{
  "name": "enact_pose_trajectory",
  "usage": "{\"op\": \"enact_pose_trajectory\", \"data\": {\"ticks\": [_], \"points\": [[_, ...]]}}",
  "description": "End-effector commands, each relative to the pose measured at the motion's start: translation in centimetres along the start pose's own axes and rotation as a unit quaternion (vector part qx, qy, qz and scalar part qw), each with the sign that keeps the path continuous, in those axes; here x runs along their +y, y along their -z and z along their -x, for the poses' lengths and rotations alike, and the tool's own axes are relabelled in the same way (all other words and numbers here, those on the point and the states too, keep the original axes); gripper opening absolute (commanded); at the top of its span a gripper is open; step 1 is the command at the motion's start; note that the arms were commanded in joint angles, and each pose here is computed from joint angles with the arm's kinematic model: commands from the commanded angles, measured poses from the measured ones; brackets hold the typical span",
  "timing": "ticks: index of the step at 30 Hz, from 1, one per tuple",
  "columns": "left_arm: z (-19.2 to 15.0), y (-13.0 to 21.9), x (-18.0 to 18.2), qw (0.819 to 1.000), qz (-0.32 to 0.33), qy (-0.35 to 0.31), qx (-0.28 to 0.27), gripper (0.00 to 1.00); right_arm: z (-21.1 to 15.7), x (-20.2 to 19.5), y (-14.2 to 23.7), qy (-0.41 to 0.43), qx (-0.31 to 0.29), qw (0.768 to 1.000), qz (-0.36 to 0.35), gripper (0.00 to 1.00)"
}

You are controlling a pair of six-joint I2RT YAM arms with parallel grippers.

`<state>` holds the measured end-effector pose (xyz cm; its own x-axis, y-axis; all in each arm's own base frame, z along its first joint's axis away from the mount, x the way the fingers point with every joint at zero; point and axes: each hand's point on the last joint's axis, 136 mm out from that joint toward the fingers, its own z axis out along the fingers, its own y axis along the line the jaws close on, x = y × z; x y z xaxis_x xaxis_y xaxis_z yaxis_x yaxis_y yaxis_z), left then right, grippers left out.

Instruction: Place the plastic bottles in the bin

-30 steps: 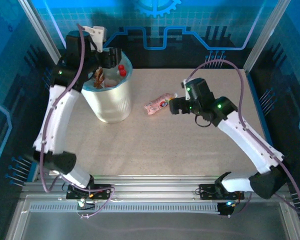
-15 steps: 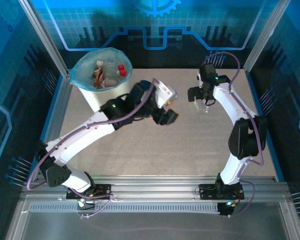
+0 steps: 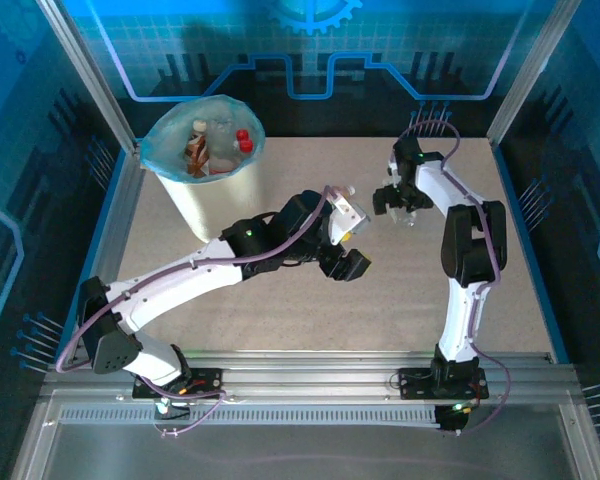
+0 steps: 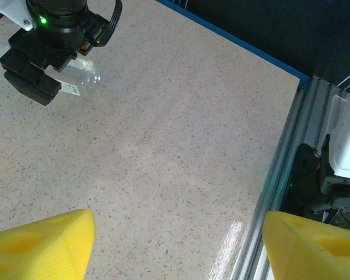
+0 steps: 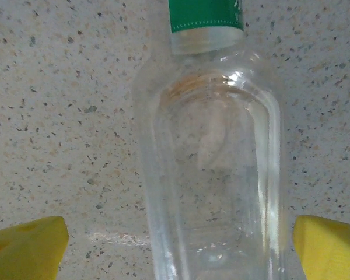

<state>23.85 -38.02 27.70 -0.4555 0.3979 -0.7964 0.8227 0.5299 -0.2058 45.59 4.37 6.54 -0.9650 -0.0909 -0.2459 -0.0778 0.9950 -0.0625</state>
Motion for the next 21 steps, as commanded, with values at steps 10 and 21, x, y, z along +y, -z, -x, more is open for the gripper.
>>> {"op": "enact_pose_trajectory", "data": {"ticks": [10,21], "points": [[0.6,1.2,0.6,0.999,0.024,0.008,-0.024,0.77,-1.3,-0.5,-1.0,-0.008,0.037,0.999,0.014,0.79],[4.2,5.4,3.8,0.991,0.083,0.068,-0.086,0.78,-2.9,0.7,6.0,-0.033,-0.016,0.998,0.047,0.60]]}}
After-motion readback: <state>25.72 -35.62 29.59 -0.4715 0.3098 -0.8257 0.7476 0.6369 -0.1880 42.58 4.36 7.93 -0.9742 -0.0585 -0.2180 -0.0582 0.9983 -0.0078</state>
